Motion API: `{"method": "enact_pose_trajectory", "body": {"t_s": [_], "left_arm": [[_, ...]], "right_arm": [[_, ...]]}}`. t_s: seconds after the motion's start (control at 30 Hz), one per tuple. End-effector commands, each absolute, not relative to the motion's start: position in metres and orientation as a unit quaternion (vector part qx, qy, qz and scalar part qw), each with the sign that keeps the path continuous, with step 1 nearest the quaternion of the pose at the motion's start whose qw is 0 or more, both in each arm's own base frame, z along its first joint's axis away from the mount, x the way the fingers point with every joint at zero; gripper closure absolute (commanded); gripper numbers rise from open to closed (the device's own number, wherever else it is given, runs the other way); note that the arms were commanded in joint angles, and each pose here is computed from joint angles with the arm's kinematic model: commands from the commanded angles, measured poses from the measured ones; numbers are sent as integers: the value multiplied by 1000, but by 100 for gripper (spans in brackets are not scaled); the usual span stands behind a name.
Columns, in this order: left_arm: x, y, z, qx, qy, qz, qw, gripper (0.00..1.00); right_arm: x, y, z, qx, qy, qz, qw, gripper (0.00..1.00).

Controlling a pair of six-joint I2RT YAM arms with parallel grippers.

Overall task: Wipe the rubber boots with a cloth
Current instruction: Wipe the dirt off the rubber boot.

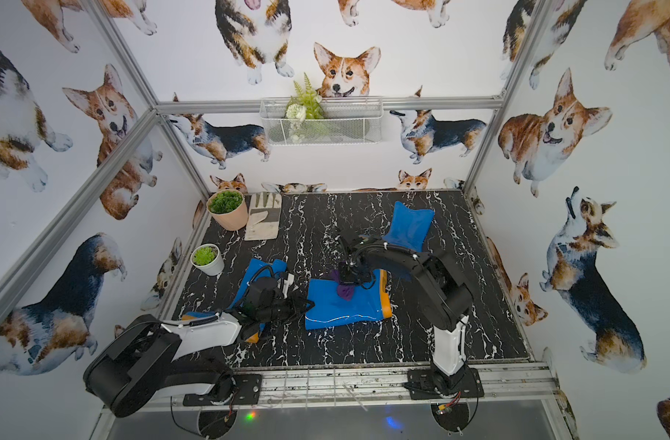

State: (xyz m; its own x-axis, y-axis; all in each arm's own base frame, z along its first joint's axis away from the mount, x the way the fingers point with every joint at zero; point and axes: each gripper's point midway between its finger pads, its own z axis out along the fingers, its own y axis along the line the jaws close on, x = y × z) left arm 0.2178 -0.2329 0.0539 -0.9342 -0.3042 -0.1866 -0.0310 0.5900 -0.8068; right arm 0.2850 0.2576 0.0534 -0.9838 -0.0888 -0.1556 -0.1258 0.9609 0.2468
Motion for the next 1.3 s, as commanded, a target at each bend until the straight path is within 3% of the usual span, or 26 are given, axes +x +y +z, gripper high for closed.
{"method": "enact_pose_trajectory", "body": {"t_s": [0.0, 0.1, 0.2, 0.37, 0.47, 0.57, 0.7, 0.8, 0.9, 1.07, 1.27], "left_arm": [[215, -212, 40, -105, 904, -381, 166, 100], [217, -209, 45, -105, 905, -371, 182, 100], [219, -209, 48, -103, 906, -361, 193, 100], [221, -217, 52, -99, 907, -358, 196, 100], [221, -215, 54, -101, 908, -353, 204, 100], [219, -207, 53, -111, 908, -344, 212, 100], [219, -201, 54, -119, 906, -339, 224, 100], [221, -200, 54, -124, 904, -338, 229, 100], [222, -203, 53, -124, 903, -342, 228, 100], [224, -208, 52, -124, 902, -349, 224, 100], [223, -211, 53, -125, 902, -349, 221, 100]], "right_arm": [[277, 220, 69, -50, 990, 93, 90, 100], [277, 226, 93, -62, 985, 105, 121, 100], [278, 274, 115, -119, 976, 109, 149, 100], [259, 388, 107, -213, 957, 155, 118, 100], [251, 401, 90, -241, 957, 131, 97, 100], [254, 365, 74, -233, 964, 88, 91, 100], [267, 270, 62, -131, 986, 71, 72, 100], [280, 197, 74, -62, 993, 38, 94, 100], [289, 175, 103, -42, 990, 36, 133, 100], [285, 247, 130, -85, 975, 96, 180, 100], [248, 393, 97, -195, 959, 173, 111, 100]]}}
